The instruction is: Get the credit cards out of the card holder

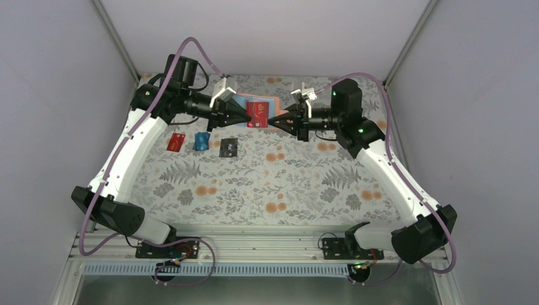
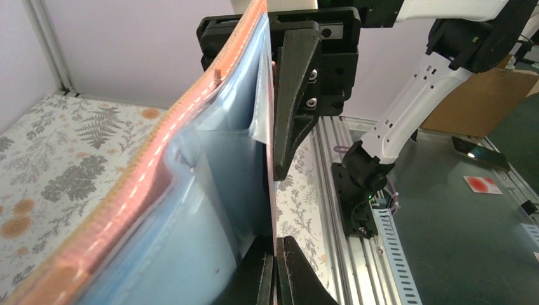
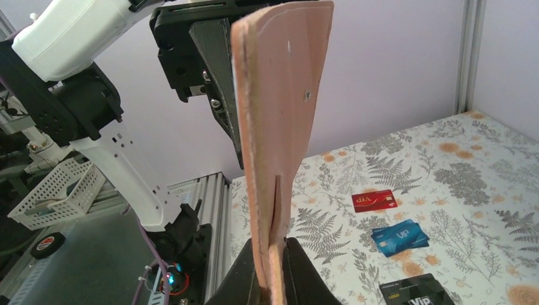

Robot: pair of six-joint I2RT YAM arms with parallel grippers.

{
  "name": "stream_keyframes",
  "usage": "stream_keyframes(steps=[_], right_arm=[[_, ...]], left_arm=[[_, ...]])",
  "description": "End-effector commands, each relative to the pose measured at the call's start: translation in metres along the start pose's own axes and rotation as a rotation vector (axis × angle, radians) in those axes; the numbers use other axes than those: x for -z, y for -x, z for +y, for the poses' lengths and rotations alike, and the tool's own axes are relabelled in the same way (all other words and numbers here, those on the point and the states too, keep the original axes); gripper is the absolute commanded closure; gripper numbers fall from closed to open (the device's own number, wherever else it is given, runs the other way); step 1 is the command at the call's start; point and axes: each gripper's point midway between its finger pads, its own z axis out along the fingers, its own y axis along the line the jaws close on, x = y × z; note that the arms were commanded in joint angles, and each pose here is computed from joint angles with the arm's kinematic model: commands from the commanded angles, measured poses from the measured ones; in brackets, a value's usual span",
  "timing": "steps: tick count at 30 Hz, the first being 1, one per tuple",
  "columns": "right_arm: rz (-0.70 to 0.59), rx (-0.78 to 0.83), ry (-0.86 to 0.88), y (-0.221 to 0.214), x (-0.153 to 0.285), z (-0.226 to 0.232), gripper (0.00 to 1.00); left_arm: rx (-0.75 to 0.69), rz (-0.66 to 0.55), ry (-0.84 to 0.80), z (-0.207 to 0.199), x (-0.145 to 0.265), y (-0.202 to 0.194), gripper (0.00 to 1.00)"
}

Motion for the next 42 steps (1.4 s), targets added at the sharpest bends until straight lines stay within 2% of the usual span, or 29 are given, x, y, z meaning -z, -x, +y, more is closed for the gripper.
stream_keyframes(steps=[1,4,8,11,14,26,30,31,32,37,42], right_arm=[[-0.023,0.047,-0.016,0.013,0.004,0.002,0.96],[-0.024,0.067,-0.041,0.014,0.008,0.002,0.96],[-0.020,0.064,-0.014,0.013,0.008,0.007,0.96],[-0.020,0.064,-0.020,0.012,0.008,0.006,0.96],[-0.021,0.066,-0.017,0.013,0.009,0.007,0.96],[-0.016,0.064,-0.054,0.012,0.014,0.001,0.96],[-0.017,0.048,-0.117,0.011,0.020,-0.011,0.96],[-0.022,0.039,-0.144,0.012,0.023,-0.016,0.96],[-0.026,0.004,-0.205,0.011,0.031,-0.030,0.96],[-0.010,-0.099,-0.351,-0.003,0.045,-0.070,0.96],[0.033,-0.176,-0.390,-0.029,0.043,-0.096,0.96]], left_arm=[[-0.021,-0.017,-0.027,-0.004,-0.001,0.003,0.98],[-0.054,-0.018,-0.016,-0.008,0.005,0.007,0.90],[-0.060,-0.027,-0.027,-0.012,0.006,0.007,0.90],[-0.053,-0.025,-0.026,-0.010,0.005,0.005,0.91],[-0.063,-0.028,-0.027,-0.012,0.006,0.008,0.97],[-0.075,-0.013,0.001,-0.013,0.014,0.004,0.98],[-0.057,0.025,0.083,0.001,0.021,-0.004,0.98],[-0.045,0.044,0.120,0.009,0.024,-0.008,0.98],[0.004,0.111,0.232,0.031,0.040,-0.027,0.98],[0.134,0.231,0.461,0.075,0.097,-0.075,0.98],[0.336,0.424,0.708,0.126,0.170,-0.163,0.98]])
